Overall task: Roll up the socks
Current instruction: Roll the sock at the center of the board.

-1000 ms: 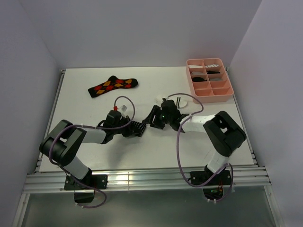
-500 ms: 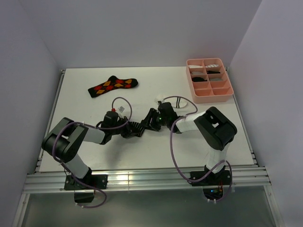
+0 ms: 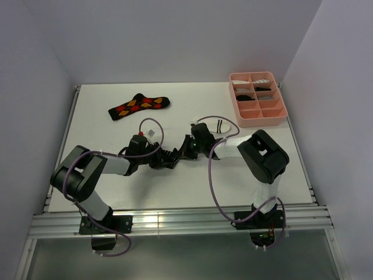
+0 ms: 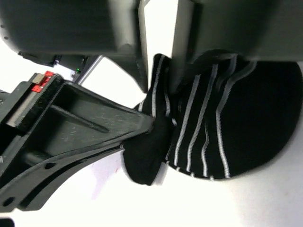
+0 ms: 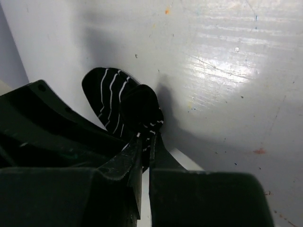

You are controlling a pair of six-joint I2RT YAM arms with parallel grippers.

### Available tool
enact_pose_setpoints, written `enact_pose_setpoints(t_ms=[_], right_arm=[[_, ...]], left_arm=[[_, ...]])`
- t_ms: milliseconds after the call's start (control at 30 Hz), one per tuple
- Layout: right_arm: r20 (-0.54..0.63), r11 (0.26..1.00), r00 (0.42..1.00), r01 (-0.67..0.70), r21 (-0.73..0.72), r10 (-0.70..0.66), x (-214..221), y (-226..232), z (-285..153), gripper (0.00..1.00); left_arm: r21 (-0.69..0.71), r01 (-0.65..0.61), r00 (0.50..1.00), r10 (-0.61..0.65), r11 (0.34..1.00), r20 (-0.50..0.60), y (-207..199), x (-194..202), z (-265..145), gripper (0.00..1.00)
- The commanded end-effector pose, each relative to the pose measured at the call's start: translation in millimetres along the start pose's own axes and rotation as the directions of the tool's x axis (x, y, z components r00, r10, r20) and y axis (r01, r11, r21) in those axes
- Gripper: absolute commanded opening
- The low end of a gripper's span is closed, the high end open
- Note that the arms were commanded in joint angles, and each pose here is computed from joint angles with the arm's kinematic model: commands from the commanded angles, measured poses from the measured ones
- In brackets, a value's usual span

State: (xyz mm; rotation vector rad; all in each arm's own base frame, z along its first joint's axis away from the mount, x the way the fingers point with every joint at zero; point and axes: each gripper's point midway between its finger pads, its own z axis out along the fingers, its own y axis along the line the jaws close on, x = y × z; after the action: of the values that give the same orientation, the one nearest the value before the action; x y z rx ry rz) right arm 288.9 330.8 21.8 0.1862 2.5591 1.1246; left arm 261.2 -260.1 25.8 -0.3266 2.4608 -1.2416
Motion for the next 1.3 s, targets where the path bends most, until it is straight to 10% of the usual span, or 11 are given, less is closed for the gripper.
enact_pose_setpoints(t_ms=[0, 333, 567, 1267], right_arm=[[-0.011, 0.990, 0.998, 0.063, 0.124, -0.062, -7.2, -5.1, -8.2, 0.00], [-0.060, 0.935, 0.997, 0.062, 0.349, -0.044, -18.9, -10.9, -21.4, 0.00], [-0.108, 0.903, 0.994, 0.060, 0.425, -0.015, -14.4, -15.0, -21.4, 0.00], [-0.148, 0.888, 0.989, 0.059, 0.456, 0.010, -6.5, -20.7, -19.4, 0.00]], left_arm=[[-0.141, -0.092, 0.994, 0.101, 0.986, 0.052, 13.2, -13.7, -5.2, 0.32], [-0.371, -0.395, 0.858, 0.482, 0.840, 0.178, -29.9, -36.3, -22.3, 0.57], [-0.436, -0.546, 0.707, 0.673, 0.715, 0.218, -66.1, -22.3, -23.2, 0.52], [-0.493, -0.689, 0.556, 0.824, 0.531, 0.111, -64.3, 12.8, 20.4, 0.43]])
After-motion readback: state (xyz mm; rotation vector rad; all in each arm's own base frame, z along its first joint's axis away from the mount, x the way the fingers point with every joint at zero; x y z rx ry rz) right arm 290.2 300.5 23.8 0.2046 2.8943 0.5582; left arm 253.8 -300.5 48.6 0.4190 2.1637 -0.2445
